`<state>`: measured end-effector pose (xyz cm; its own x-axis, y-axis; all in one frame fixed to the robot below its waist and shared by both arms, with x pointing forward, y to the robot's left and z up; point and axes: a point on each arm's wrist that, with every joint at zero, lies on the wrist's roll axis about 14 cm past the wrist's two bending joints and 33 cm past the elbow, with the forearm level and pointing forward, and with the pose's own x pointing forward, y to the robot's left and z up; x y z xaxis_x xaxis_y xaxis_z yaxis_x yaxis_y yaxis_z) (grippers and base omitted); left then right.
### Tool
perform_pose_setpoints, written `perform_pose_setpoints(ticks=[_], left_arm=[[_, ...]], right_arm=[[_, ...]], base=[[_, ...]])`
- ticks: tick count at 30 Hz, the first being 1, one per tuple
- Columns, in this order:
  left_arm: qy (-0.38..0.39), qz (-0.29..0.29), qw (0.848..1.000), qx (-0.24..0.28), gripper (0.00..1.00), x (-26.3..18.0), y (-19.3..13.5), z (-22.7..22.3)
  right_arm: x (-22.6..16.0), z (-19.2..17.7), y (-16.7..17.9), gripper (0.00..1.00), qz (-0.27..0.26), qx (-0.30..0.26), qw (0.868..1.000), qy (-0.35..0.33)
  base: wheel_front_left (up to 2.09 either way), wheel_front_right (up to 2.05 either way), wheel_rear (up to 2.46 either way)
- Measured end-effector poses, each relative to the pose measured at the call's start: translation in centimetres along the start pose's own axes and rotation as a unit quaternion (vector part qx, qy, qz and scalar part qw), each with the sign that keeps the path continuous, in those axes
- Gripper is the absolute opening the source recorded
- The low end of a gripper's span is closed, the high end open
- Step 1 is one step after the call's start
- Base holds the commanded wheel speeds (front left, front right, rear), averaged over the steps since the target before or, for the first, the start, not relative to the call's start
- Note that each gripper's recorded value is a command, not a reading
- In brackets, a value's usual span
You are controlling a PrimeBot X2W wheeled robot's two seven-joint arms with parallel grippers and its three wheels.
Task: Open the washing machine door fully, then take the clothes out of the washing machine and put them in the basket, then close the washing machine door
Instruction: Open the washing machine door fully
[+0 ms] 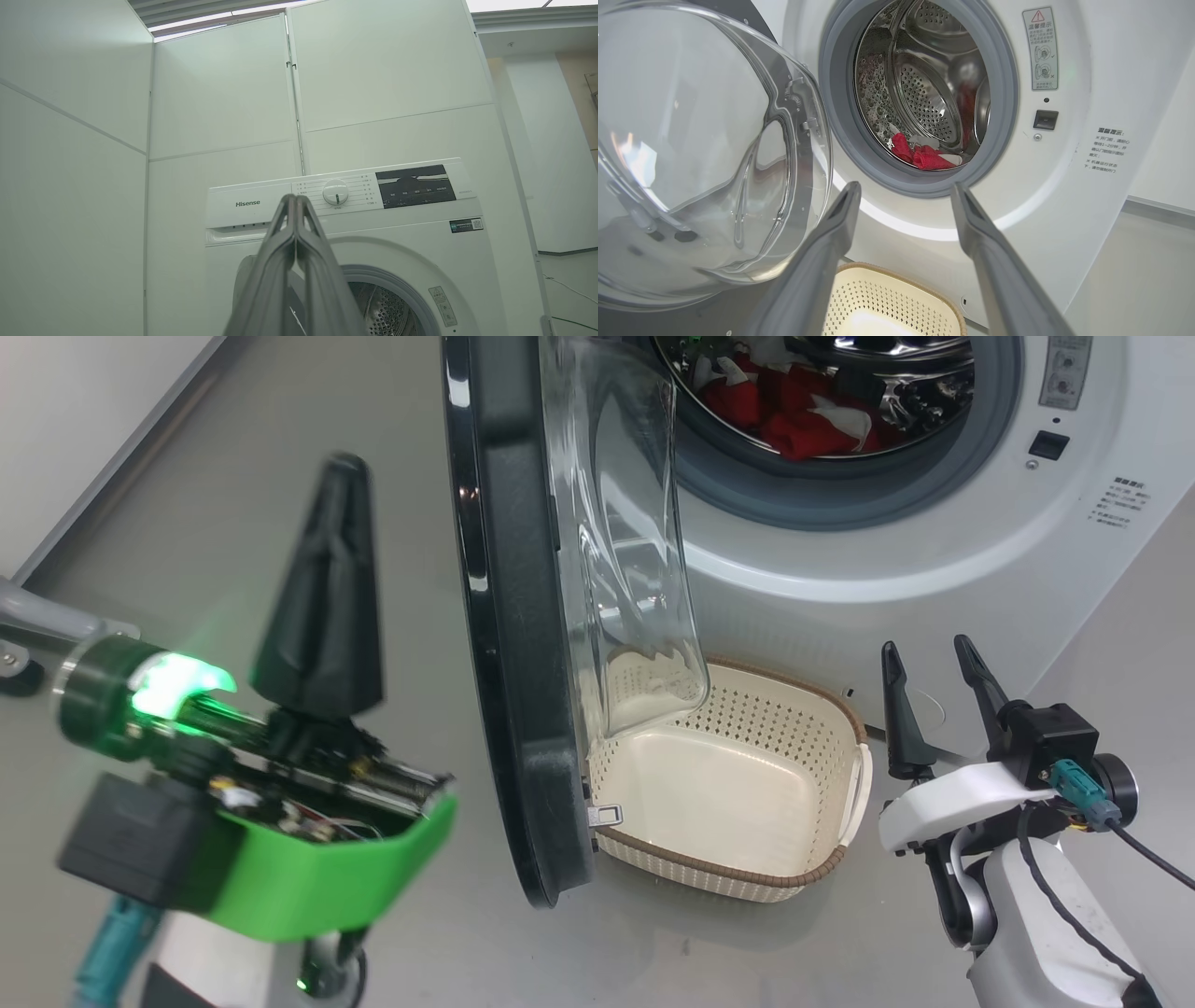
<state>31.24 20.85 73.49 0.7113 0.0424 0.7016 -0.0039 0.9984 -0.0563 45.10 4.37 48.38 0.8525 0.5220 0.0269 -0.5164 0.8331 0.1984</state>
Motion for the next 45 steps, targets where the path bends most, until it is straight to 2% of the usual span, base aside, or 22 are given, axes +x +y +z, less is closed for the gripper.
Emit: perform_pose_setpoints(ticks=[8,15,19,26,32,35,45], left_arm=[[0.046,-0.079,0.990,-0.104,0.00,-1.7,-6.2,-1.8],[0.130,-0.115,0.967,-0.185,0.00,-3.9,-9.9,-4.1],[0.178,-0.137,0.951,-0.213,0.00,-5.3,-11.5,-5.2],[0.276,-0.157,0.918,-0.235,0.00,-8.7,-12.8,-7.8],[0.354,-0.149,0.892,-0.237,0.00,-11.7,-12.5,-10.1],[0.375,-0.137,0.889,-0.224,0.00,-12.6,-11.5,-10.9],[0.396,-0.096,0.891,-0.199,0.00,-13.1,-9.1,-12.2]], right_arm=[[-0.5,-0.5,-0.6,1.00,-0.007,0.001,1.000,0.007],[-0.5,-0.8,-1.0,1.00,-0.013,0.002,1.000,0.010],[-0.5,-0.9,-1.1,1.00,-0.014,0.001,1.000,0.011],[-0.4,-1.3,-1.1,1.00,-0.015,0.001,1.000,0.016],[-0.3,-1.4,-1.2,1.00,-0.014,-0.001,1.000,0.017],[-0.3,-1.4,-1.1,1.00,-0.012,0.000,1.000,0.017],[-0.2,-1.5,-1.0,1.00,-0.010,-0.004,1.000,0.019]], base=[[0.00,0.00,0.00],[0.00,0.00,0.00],[0.00,0.00,0.00],[0.00,0.00,0.00],[0.00,0.00,0.00],[0.00,0.00,0.00],[0.00,0.00,0.00]])
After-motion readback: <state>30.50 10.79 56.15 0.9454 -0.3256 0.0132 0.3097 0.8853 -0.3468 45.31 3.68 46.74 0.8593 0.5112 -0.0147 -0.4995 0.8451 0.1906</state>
